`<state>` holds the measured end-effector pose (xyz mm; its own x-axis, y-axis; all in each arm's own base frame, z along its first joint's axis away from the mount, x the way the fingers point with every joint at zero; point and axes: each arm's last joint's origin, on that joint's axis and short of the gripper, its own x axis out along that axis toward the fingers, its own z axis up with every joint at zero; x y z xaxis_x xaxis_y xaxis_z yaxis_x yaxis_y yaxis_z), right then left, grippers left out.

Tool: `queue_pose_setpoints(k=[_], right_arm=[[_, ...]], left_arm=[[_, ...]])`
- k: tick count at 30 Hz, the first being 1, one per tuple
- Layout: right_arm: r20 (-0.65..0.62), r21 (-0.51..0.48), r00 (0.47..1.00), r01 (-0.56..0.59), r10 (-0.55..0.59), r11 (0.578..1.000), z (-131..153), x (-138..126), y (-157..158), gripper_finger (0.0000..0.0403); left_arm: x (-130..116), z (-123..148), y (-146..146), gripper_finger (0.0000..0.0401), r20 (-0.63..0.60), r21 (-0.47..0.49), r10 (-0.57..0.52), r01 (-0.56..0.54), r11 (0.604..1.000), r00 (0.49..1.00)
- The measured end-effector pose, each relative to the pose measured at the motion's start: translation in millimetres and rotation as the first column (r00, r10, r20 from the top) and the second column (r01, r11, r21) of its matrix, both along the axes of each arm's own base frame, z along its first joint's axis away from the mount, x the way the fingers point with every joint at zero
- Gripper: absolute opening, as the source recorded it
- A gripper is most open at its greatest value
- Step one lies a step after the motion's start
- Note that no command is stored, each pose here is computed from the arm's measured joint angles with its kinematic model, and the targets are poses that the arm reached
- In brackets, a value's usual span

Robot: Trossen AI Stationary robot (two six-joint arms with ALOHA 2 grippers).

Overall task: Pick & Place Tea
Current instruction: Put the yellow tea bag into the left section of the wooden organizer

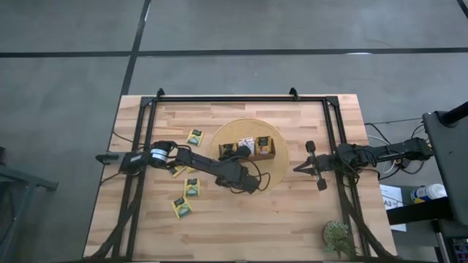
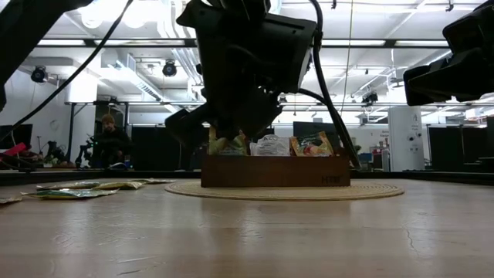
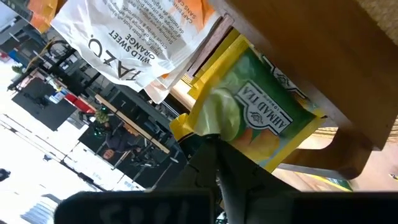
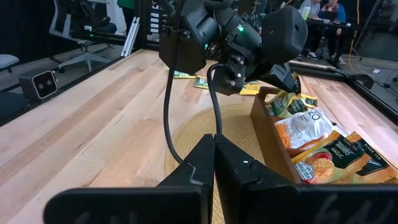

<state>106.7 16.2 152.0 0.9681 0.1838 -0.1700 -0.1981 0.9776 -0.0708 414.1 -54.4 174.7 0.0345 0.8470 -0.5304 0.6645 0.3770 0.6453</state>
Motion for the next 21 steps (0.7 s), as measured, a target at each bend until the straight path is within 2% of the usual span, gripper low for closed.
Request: queue_pose_setpoints(k=[10,13,17,21], right_arm=[[0.0,0.0,1.0,0.0,0.0,1.0,-0.1,0.0,0.0,0.0009],[0.0,0.001,1.0,0.0,0.0,1.0,-0.1,0.0,0.0,0.0008],[0.0,0.001,1.0,0.0,0.0,1.0,-0.1,0.0,0.0,0.0009],[0.0,0.001,1.0,0.0,0.0,1.0,-0.1,0.0,0.0,0.0009]], left_arm=[[-0.5,0.1,-4.2,0.0092,-0.018,0.006,-0.024,0.024,1.0,1.0],[-0.4,1.4,-6.2,0.0112,0.007,0.055,-0.032,0.032,0.998,0.999],[-1.0,5.5,-12.9,0.0123,0.056,0.156,-0.066,0.056,0.986,0.996],[-2.7,11.9,-18.9,0.0124,0.14,0.157,-0.056,0.034,0.987,0.989]])
